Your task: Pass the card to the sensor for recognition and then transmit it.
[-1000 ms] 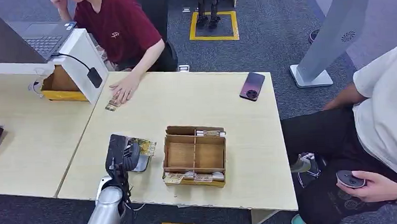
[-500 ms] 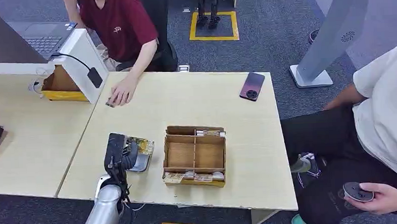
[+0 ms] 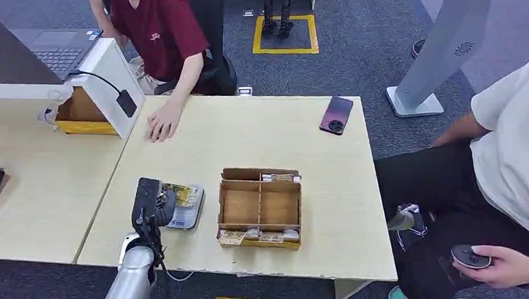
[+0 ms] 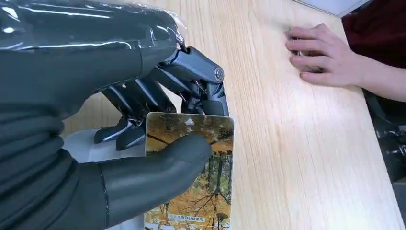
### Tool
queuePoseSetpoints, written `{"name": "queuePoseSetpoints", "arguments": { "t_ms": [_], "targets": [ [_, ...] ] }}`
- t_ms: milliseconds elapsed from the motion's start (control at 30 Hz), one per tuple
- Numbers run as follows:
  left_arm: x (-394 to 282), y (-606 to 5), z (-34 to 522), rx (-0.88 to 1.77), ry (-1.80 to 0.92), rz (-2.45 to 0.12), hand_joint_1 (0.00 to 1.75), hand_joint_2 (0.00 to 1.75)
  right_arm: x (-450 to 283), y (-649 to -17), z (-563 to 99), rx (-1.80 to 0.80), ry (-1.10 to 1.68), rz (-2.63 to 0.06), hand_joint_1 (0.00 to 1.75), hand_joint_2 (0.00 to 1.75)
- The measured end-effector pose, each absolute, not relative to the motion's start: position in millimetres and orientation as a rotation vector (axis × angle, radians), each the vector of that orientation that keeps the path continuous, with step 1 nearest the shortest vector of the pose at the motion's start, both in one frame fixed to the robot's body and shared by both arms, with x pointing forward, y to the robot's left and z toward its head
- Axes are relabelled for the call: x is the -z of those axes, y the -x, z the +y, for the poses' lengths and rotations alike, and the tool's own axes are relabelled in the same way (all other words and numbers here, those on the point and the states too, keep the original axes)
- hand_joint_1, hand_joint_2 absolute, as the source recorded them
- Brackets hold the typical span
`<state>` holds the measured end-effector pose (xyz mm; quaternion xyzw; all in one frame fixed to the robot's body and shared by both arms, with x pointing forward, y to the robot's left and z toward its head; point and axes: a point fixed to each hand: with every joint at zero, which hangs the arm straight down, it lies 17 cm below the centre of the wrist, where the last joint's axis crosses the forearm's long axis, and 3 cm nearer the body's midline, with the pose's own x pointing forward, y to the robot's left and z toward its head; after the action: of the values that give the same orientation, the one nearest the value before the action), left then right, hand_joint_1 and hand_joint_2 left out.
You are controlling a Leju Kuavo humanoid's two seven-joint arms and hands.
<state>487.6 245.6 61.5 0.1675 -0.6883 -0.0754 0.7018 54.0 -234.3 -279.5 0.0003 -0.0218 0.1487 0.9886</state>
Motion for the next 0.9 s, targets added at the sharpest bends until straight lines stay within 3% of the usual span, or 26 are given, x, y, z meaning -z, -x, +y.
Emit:
{"name": "queuePoseSetpoints", "arguments": {
  "t_ms": [900],
  "targets": [
    [-30.8, -492.3, 253.7, 0.512, -0.714, -1.414, 1.75, 1.75, 279.6, -53.9, -235.0, -0.302, 0.001, -0.046, 0.0, 0.0]
  ]
}}
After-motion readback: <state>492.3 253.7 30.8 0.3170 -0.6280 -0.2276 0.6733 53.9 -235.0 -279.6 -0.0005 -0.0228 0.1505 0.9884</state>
